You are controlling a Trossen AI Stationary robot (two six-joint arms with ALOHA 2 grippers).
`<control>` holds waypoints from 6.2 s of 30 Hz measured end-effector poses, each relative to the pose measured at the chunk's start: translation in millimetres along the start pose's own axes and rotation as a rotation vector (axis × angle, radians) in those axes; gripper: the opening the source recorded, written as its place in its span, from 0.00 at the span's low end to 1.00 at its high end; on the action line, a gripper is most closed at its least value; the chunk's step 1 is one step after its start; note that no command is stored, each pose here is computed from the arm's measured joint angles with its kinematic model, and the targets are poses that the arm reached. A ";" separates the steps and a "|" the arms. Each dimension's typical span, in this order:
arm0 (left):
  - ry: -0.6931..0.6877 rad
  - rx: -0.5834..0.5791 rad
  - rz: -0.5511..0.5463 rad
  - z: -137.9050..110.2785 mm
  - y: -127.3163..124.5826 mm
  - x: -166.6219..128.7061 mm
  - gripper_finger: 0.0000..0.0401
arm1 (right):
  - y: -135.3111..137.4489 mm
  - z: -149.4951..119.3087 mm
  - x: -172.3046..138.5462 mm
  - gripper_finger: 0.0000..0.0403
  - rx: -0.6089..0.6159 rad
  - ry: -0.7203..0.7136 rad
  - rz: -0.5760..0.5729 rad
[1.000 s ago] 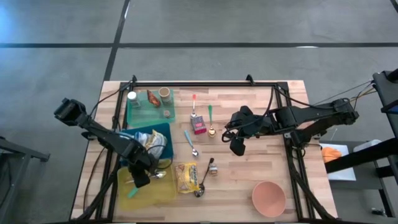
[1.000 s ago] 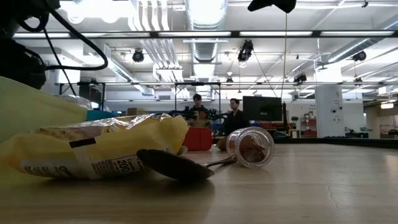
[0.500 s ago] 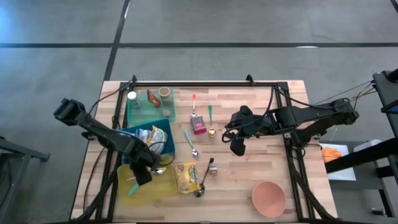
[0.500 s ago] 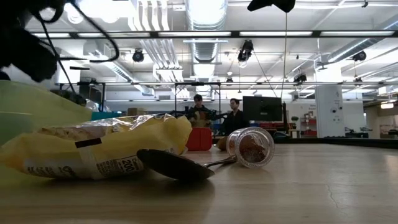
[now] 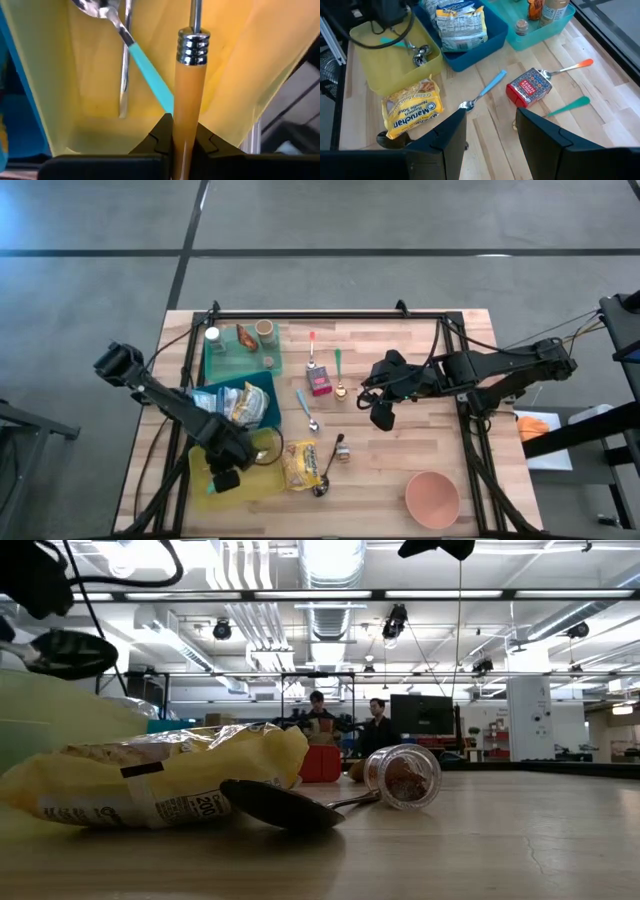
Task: Pick & Place Food Item
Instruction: Put the yellow spoon into the yellow bin, then put the brown seasoning bottle into the light blue bin
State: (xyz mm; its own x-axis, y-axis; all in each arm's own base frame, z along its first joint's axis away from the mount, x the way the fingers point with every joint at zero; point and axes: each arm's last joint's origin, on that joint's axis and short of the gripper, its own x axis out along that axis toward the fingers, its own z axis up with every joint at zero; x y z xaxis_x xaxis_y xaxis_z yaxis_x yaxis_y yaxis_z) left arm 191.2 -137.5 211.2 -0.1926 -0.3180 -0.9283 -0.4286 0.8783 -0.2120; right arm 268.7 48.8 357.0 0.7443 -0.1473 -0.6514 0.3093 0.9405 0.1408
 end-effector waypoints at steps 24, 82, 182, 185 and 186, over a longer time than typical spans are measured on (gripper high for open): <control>-0.070 -0.313 0.048 -11.1 -36.2 47.6 0.06 | 1.2 -2.1 1.2 0.42 -0.043 0.027 0.045; 0.135 -0.197 0.023 13.9 -18.4 87.1 0.08 | 0.8 -5.4 2.5 0.42 -0.079 0.057 0.060; -0.484 0.049 -0.062 47.4 70.0 -50.9 0.65 | 105.3 -92.7 154.3 0.71 0.985 0.421 -0.281; -0.485 0.075 -0.055 47.5 70.1 -51.0 0.65 | 103.0 -94.1 154.5 0.75 1.005 0.416 -0.314; -0.485 0.085 -0.053 47.4 70.1 -50.9 0.65 | 102.7 -94.8 155.0 0.77 1.018 0.415 -0.323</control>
State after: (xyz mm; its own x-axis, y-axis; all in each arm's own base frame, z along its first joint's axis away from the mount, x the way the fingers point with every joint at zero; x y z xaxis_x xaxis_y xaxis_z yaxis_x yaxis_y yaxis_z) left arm 212.9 -42.8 229.1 0.2695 -0.1776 -0.9465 -0.3496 0.8977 -0.2680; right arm 359.7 151.5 199.8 0.3488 -0.0466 -0.9360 0.9269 0.1647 0.3372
